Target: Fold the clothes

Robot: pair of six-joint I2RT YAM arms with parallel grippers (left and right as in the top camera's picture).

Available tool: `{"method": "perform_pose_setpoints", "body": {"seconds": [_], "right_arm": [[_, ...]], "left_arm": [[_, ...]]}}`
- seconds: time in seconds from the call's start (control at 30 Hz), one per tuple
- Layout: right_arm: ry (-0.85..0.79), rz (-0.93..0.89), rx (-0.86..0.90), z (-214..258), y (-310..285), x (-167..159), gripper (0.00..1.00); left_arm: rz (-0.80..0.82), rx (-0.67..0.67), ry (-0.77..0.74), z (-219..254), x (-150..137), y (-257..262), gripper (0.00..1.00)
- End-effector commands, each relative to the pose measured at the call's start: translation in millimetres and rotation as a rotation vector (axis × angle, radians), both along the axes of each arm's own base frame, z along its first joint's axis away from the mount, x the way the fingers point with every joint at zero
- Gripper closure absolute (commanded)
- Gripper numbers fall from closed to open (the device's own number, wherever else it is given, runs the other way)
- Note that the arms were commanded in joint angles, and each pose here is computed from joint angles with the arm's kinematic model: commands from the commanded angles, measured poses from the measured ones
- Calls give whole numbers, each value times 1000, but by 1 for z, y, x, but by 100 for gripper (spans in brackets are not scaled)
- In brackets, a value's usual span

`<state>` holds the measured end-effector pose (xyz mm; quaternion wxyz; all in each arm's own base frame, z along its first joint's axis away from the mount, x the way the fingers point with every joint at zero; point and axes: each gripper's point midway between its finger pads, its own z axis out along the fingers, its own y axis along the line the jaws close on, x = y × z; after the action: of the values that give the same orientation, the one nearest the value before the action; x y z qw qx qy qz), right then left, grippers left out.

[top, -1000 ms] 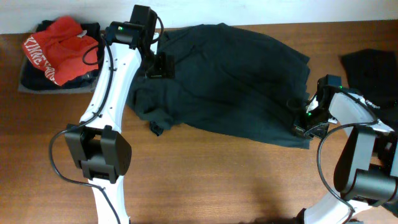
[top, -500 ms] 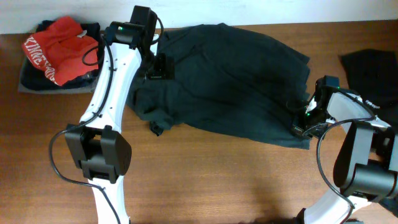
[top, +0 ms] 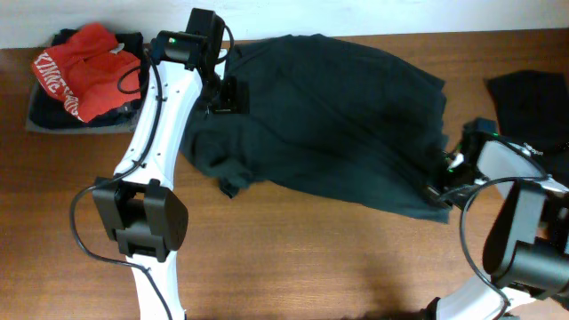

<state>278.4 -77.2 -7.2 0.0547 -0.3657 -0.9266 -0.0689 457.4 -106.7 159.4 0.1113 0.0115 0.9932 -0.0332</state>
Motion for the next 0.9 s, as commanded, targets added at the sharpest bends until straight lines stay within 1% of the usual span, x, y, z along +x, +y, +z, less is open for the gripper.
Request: {"method": "perform_pose_setpoints", "body": {"seconds": [0.0,0.13,0.27,0.47,0.6,0.73,0.8,0.87], "right_arm": [[220,-136,-72,-36,-37,-64,96],[210,-239,-70,-36,-62,-73,96],[187,-308,-91,-33,-85,-75,96],[141,-409,-129,-13,-128,-68,96],[116,-436,-142,9,-147,-58,96],[106,-408,-124,50,-151,-42,96],[51,-347,-78,69,-143,-26,96],[-52,-245,1,96,-127,-1,95]], "left_arm": [[-8,10,-9,6,-2,3,1],[-8,9,-10,6,-2,3,1],[-8,9,-9,6,-2,3,1],[-8,10,-6,6,-3,3,1],[-8,10,-8,6,-2,3,1],[-8,9,-9,6,-2,3,1],[-9,9,-8,6,-2,3,1],[-9,9,-8,6,-2,3,1]]}}
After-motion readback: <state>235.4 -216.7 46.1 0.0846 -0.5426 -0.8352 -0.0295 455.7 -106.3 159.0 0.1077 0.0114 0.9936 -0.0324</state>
